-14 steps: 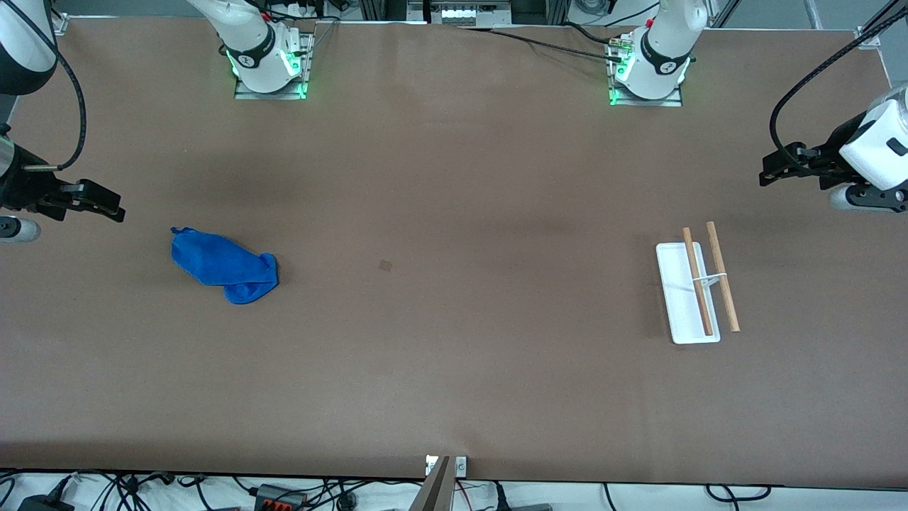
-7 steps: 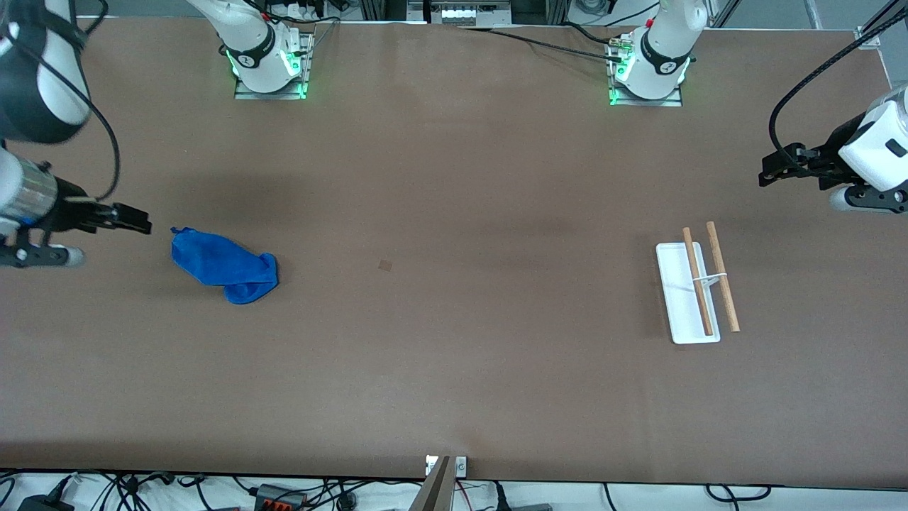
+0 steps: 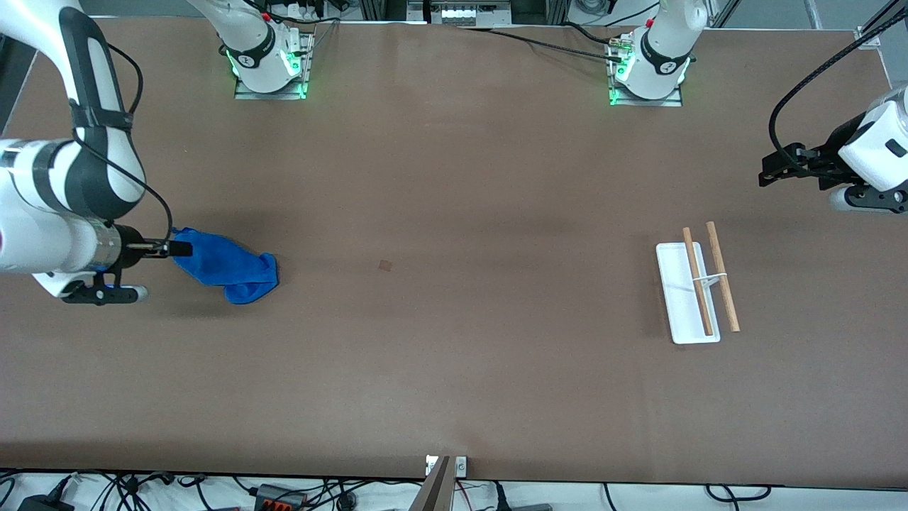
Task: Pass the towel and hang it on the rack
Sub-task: 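Reach the right gripper down to the blue towel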
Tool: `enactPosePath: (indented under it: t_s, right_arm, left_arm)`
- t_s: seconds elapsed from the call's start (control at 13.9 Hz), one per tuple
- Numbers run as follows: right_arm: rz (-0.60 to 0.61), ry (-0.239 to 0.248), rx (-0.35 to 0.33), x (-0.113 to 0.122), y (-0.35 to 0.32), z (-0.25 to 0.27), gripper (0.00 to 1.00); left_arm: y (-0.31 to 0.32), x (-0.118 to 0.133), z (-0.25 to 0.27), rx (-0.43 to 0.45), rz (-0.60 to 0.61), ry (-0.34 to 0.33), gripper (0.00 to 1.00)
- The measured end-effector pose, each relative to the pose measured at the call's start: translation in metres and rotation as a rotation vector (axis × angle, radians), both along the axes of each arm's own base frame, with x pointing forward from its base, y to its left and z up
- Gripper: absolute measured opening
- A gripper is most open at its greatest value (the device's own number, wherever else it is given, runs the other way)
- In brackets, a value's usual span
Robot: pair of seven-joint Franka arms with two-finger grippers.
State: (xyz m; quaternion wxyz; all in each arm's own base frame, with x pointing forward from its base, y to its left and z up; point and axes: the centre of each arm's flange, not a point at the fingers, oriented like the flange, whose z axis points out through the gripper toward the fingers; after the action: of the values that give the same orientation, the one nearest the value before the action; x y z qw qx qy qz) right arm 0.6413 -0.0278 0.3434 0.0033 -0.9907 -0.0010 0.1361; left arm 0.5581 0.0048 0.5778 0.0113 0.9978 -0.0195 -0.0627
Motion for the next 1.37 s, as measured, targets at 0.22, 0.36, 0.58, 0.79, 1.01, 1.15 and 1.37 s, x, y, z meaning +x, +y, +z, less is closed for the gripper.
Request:
enactPosePath:
  t_s: [0.22,0.36,0.58,0.79,1.01,1.15,1.37]
  right_arm:
    - [0.074,0.041,0.025,0.000,0.000,-0.027,1.00]
    - [0.184,0.096,0.064,-0.007,-0.020,-0.043,1.00]
    - [0.375,0.178,0.117,-0.019,-0.070,-0.084,1.00]
    - [0.524,0.229,0.199,-0.028,-0.099,-0.124,1.00]
    - [0.594,0.268,0.253,-0.040,-0.102,-0.144,1.00]
    - [0.603,0.284,0.269,-0.048,-0.102,-0.155,1.00]
    - [0.598,0.293,0.275,-0.052,-0.105,-0.163,1.00]
  left_arm:
    - [0.000,0.000,0.000,0.000,0.000,0.000,1.00]
    - [0.000,0.000,0.000,0.000,0.000,0.000,1.00]
    - [0.000,0.000,0.000,0.000,0.000,0.000,1.00]
    - [0.000,0.000,0.000,0.000,0.000,0.000,1.00]
    - [0.000,0.000,0.000,0.000,0.000,0.000,1.00]
    - [0.000,0.000,0.000,0.000,0.000,0.000,1.00]
    - [0.000,0.000,0.000,0.000,0.000,0.000,1.00]
